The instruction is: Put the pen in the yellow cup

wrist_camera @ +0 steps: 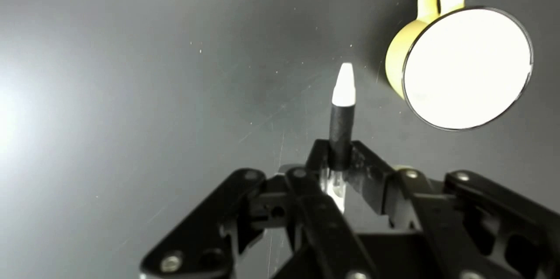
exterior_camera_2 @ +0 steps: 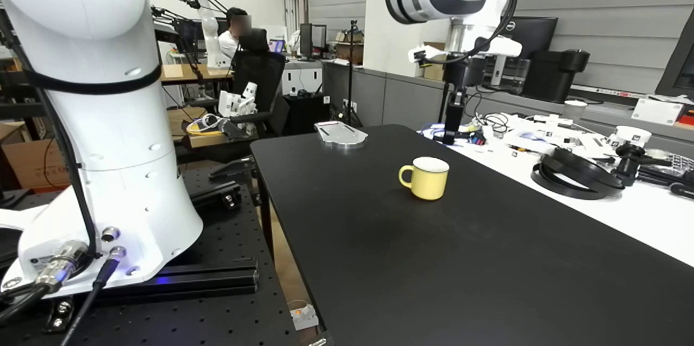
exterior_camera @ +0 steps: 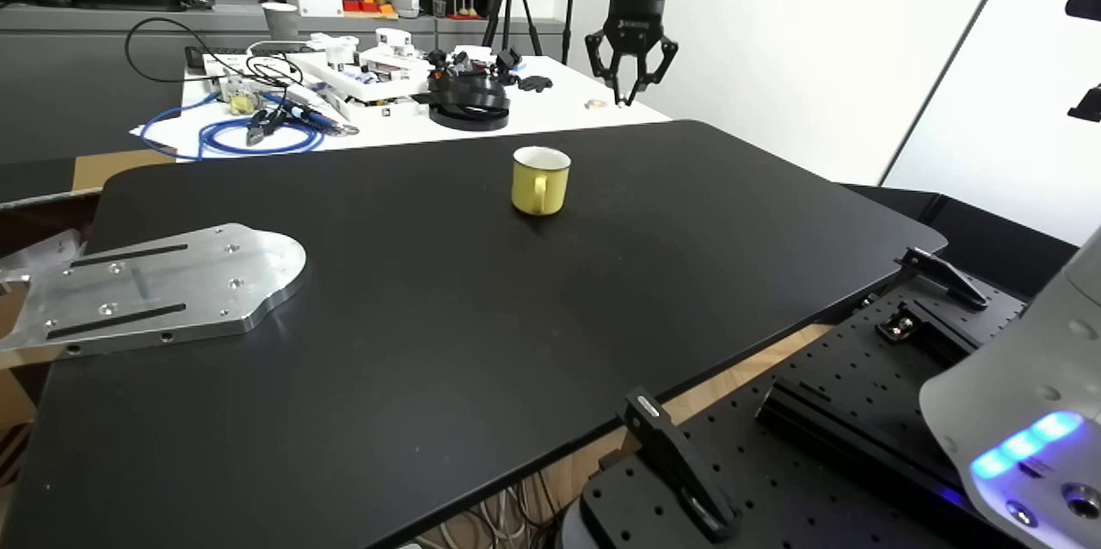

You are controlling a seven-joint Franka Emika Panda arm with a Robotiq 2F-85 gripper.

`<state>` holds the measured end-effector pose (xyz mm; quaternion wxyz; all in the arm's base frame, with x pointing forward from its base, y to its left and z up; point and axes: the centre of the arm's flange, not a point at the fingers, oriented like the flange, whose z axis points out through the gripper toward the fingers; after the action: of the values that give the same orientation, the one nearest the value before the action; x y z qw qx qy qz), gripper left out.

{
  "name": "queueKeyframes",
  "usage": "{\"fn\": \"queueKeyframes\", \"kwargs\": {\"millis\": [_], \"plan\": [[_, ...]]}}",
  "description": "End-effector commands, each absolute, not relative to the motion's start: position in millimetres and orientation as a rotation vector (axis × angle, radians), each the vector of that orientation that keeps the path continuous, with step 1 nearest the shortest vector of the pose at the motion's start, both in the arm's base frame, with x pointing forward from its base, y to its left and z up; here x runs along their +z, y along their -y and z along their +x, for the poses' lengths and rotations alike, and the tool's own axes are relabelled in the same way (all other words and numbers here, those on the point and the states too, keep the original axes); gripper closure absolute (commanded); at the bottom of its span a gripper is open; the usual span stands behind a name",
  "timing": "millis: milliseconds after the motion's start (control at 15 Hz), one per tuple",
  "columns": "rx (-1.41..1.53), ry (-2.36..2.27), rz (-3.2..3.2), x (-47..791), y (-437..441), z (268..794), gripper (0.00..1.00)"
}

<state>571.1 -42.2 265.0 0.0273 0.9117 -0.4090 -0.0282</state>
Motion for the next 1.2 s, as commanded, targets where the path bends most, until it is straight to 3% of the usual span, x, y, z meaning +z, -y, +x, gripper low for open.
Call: {"fn": "queueKeyframes", "kwargs": {"millis": [0,600,1133], "plan": [[-0.296,1.388,2.768,296,34,607,0.95],[-0.915,1.747,2.761,265,25,630,0.95],[-1.135,2.062,2.749,229,30,644,0.95]]}}
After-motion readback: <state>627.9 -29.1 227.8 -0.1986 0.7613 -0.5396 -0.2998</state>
